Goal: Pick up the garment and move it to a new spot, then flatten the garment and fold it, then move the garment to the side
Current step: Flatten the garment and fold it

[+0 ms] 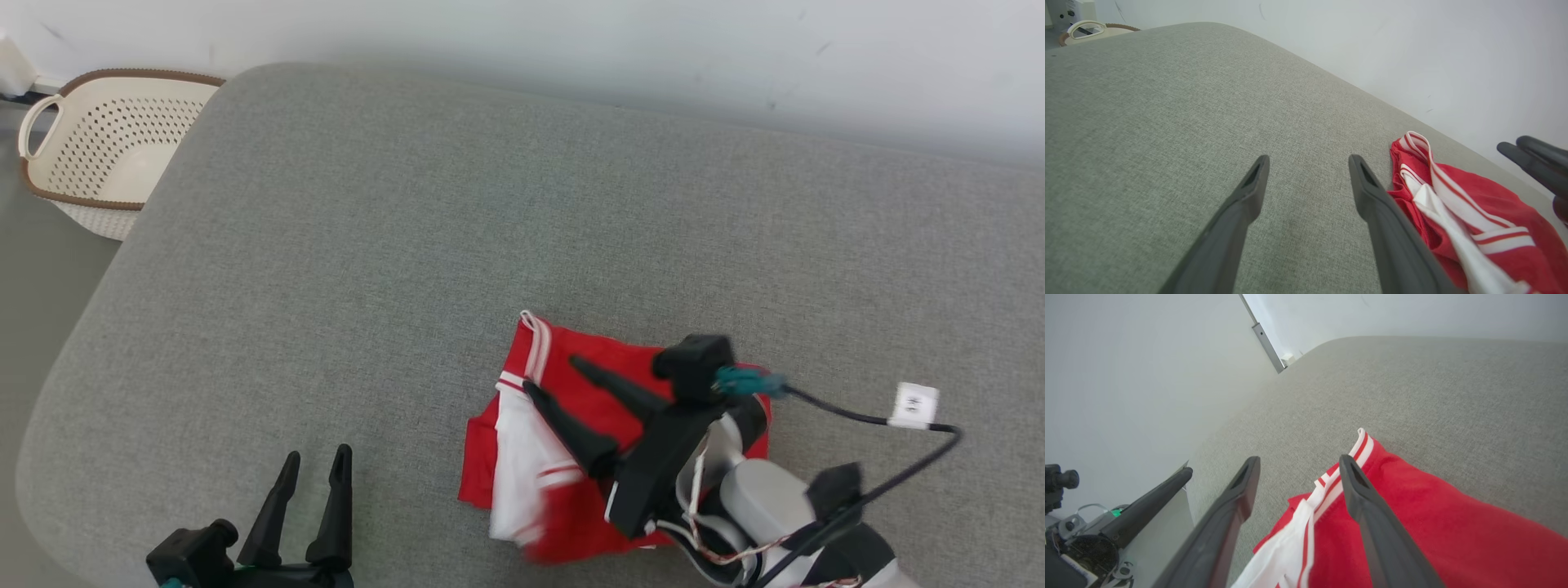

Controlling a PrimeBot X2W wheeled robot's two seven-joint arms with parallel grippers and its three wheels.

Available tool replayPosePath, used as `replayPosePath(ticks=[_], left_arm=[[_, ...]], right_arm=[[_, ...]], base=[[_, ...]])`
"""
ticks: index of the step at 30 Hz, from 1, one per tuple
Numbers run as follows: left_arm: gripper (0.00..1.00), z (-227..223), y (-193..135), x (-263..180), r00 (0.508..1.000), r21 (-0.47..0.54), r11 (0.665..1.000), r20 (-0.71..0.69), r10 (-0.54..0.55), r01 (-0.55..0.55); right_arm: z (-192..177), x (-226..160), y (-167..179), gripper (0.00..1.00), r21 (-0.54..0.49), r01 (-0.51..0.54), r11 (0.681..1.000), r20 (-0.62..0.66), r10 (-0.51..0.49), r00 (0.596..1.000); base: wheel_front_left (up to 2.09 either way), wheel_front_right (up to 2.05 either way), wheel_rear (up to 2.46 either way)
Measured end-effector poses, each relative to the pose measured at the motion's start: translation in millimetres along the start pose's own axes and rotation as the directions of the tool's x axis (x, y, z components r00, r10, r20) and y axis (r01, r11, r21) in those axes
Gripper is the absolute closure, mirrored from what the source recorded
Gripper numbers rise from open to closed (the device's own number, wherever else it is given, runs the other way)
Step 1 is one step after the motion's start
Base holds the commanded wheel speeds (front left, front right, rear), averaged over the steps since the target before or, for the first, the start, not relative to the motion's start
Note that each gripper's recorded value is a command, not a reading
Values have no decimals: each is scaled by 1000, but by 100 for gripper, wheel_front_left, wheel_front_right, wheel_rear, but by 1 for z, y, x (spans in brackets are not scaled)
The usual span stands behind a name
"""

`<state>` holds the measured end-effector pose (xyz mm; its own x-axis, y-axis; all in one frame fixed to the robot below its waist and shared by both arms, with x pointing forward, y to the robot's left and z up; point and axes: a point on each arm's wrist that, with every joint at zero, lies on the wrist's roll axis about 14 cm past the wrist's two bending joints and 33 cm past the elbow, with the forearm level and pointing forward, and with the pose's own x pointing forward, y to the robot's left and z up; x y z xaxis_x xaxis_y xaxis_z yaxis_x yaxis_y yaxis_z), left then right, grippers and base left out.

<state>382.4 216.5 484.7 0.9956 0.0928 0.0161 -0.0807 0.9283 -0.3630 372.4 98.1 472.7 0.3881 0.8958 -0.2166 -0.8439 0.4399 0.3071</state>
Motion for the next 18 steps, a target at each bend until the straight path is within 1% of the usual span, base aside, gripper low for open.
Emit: replayPosePath(ticks=[3, 4, 7, 9, 11, 13, 15, 18], left_arm=[[0, 2, 1, 1, 1000, -1, 1000, 6, 3, -3], [0, 2, 1, 1, 1000, -1, 1000, 7, 3, -3], [0, 0, 1, 0, 1000, -2, 1000, 4, 3, -3], [0, 0, -1, 2, 1000, -3, 1000, 5, -3, 3], [0, 0, -5, 4, 1000, -2, 1000, 5, -14, 14], [0, -1, -7, 5, 1000, 1, 1000, 3, -22, 22], [0, -1, -8, 6, 1000, 0, 1000, 3, -25, 25], [0, -2, -10, 8, 1000, 2, 1000, 1, -30, 30]], right_arm=[[31, -4, -12, 0, 33, 37, 999, 151, -41, 988], [42, -7, -20, 0, 53, 59, 997, 201, -68, 977], [60, -23, -48, 0, 77, 140, 987, 289, -157, 945], [57, -39, -71, 0, 92, 212, 973, 295, -230, 927], [50, -57, -94, 0, 119, 285, 951, 287, -308, 907], [38, -72, -108, 0, 148, 339, 929, 273, -367, 889], [20, -84, -117, 0, 179, 377, 909, 238, -412, 880], [-8, -94, -116, 0, 223, 402, 888, 172, -442, 880]], base=[[0, 0, 0], [0, 0, 0], [0, 0, 0], [0, 0, 0], [0, 0, 0], [0, 0, 0], [0, 0, 0], [0, 0, 0]])
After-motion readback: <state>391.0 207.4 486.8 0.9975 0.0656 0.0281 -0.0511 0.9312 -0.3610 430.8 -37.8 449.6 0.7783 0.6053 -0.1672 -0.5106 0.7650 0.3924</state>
